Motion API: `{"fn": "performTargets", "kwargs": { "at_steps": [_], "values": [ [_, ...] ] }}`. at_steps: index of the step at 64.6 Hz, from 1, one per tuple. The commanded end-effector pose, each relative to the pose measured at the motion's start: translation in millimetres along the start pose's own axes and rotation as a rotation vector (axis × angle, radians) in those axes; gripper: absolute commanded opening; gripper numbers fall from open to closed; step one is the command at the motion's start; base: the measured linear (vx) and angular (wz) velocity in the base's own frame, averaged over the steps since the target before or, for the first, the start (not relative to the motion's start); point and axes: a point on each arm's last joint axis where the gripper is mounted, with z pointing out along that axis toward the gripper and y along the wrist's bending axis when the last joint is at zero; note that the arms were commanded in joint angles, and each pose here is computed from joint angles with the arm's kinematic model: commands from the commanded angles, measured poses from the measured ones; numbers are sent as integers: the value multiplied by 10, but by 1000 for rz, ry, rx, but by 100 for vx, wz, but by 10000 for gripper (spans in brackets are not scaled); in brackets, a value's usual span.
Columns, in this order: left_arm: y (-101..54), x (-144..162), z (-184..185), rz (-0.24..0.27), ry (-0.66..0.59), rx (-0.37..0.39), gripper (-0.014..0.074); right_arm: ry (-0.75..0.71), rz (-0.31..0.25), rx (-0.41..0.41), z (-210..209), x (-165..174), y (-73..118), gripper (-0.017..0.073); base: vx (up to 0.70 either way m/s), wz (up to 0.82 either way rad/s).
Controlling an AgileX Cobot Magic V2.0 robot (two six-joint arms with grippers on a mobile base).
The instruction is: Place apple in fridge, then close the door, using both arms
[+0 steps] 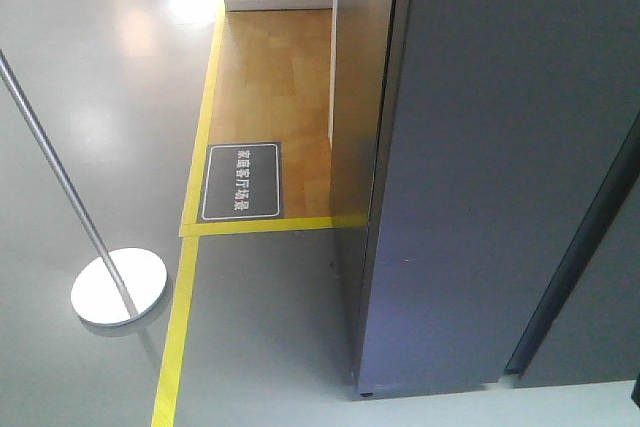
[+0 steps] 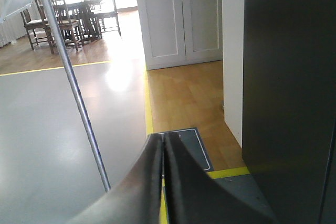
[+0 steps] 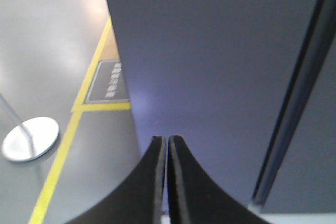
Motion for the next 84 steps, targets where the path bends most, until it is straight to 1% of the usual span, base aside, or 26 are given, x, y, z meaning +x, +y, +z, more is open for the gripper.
{"fn": "performTargets", "kwargs": {
  "at_steps": [1,6,9,13,17,25,26,31,36,46,55,67,73,81,84],
  "values": [
    [-10,-140,-28,-12,-114,13,-6,-146,-13,26,-49,-91,-23,-3,0,0],
    [-10,-140,-28,-12,-114,13,-6,-204,36,27,-24,54,-40,-3,0,0],
    [-10,-140,-28,-12,-114,13,-6,-236,78,26,1,184,-54,-3,0,0],
    [-10,-140,-28,-12,-114,13,-6,-308,107,23,-5,303,-68,-3,0,0],
    [-10,-140,-28,-12,-114,13,-6,-357,124,19,-6,429,-79,-3,0,0],
    [-10,-140,-28,-12,-114,13,-6,-462,138,5,-40,608,-89,-3,0,0],
    [-10,-140,-28,-12,-114,13,-6,-456,142,5,-51,615,-88,-3,0,0],
    [-10,-139,-27,-12,-113,13,-6,-485,121,6,-113,636,-85,-3,0,0],
    [-10,-138,-27,-12,-113,13,-6,-478,101,25,-101,633,-92,-3,0,0],
    [-10,-137,-26,-12,-111,13,-6,-528,96,68,-125,599,-115,-3,0,0],
    [-10,-137,-26,-12,-111,13,-6,-594,91,75,-157,548,-118,-3,0,0],
    [-10,-137,-26,-12,-111,13,-6,-571,86,78,-146,566,-118,-3,0,0],
    [-10,-137,-26,-12,-111,13,-6,-570,58,84,-146,566,-116,-3,0,0],
    [-10,-137,-26,-12,-111,13,-6,-569,-6,95,-146,564,-110,-3,0,0],
    [-10,-137,-26,-12,-111,13,-6,-569,-10,96,-146,564,-110,-3,0,0]
  ]
}}
